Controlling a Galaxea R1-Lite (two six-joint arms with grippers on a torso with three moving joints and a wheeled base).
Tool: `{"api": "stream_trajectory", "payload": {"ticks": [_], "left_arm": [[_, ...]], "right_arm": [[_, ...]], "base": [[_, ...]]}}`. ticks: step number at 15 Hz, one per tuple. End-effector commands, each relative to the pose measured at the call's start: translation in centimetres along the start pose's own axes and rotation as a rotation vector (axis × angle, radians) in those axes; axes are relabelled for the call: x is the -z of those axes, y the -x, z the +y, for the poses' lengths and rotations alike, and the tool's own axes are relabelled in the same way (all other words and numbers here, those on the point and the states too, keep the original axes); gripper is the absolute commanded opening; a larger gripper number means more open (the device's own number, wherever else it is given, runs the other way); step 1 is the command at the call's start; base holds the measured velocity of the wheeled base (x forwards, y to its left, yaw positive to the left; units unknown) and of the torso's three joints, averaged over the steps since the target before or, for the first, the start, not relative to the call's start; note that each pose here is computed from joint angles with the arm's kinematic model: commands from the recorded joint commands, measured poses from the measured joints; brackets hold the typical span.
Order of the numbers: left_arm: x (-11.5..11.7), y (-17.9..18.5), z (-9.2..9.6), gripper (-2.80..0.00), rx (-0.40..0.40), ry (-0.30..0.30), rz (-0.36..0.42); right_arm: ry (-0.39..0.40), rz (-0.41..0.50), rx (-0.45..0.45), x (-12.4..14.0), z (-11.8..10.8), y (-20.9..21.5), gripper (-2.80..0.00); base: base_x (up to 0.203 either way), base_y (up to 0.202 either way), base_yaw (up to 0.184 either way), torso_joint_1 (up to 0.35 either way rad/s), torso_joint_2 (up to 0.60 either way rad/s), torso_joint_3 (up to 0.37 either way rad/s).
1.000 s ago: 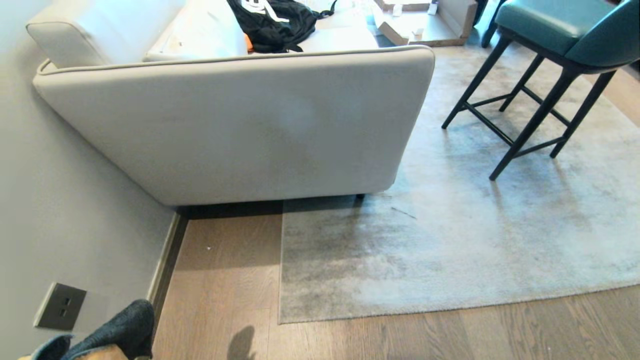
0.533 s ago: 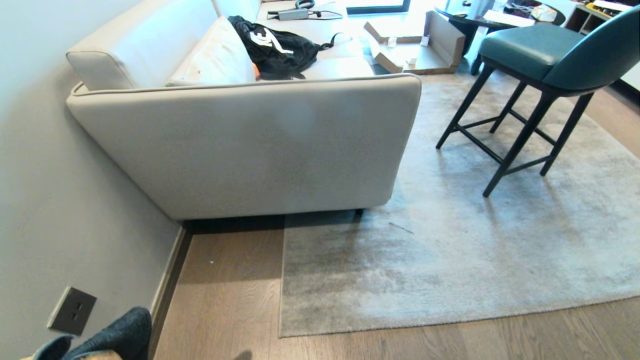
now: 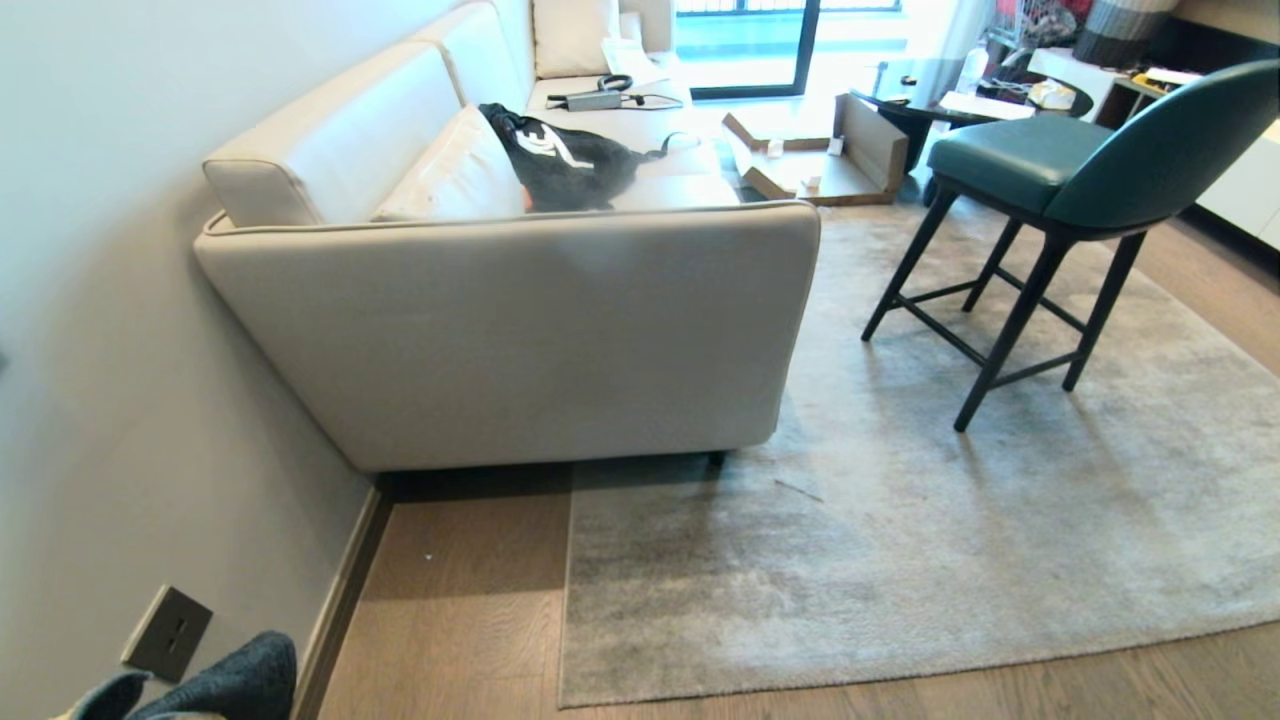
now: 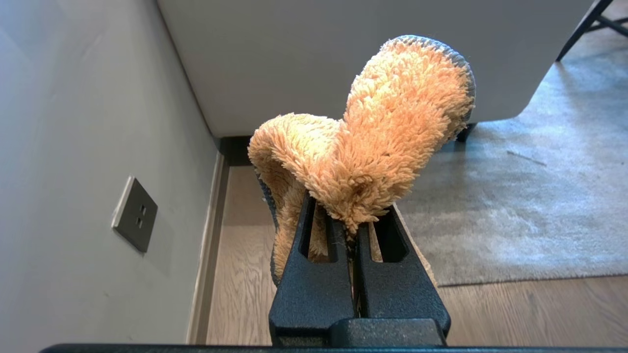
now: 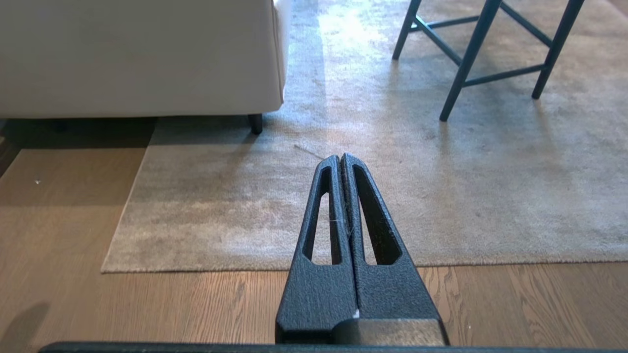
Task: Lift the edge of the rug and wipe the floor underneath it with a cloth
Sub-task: Put down the rag
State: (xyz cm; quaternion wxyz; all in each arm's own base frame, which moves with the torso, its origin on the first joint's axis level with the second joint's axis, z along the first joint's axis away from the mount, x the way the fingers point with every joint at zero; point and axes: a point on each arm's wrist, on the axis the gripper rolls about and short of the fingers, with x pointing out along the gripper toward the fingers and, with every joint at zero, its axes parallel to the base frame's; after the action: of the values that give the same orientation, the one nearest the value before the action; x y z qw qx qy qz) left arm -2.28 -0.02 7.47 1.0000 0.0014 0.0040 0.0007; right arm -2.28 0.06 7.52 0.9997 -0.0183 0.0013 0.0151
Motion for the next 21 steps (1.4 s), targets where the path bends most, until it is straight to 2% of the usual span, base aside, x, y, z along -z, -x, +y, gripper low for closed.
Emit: {"api": "stream_trajectory", "payload": {"ticks": [1,7,21], "left_arm": [[0.00,0.00,0.00,-2.80,0.000,0.000,0.000],[-0.01,0.00,0.00,-2.80,0.001,-0.002,-0.001],[-0.02,0.00,0.00,-2.80,0.001,-0.003,-0.002]], "right_arm": [[0.000,0.001,-0.001,0.00,0.00,-0.01,-2.80],[0.000,0.000,-0.001,0.00,0.00,0.00,-2.80],[0.000,0.001,-0.001,0.00,0.00,-0.01,-2.80]], "base": [[0.000,0.000,0.000,0.002,0.01,0.197],[0.000,0.000,0.000,0.001,0.00,0.102],[0.000,0.000,0.000,0.000,0.00,0.000]]}}
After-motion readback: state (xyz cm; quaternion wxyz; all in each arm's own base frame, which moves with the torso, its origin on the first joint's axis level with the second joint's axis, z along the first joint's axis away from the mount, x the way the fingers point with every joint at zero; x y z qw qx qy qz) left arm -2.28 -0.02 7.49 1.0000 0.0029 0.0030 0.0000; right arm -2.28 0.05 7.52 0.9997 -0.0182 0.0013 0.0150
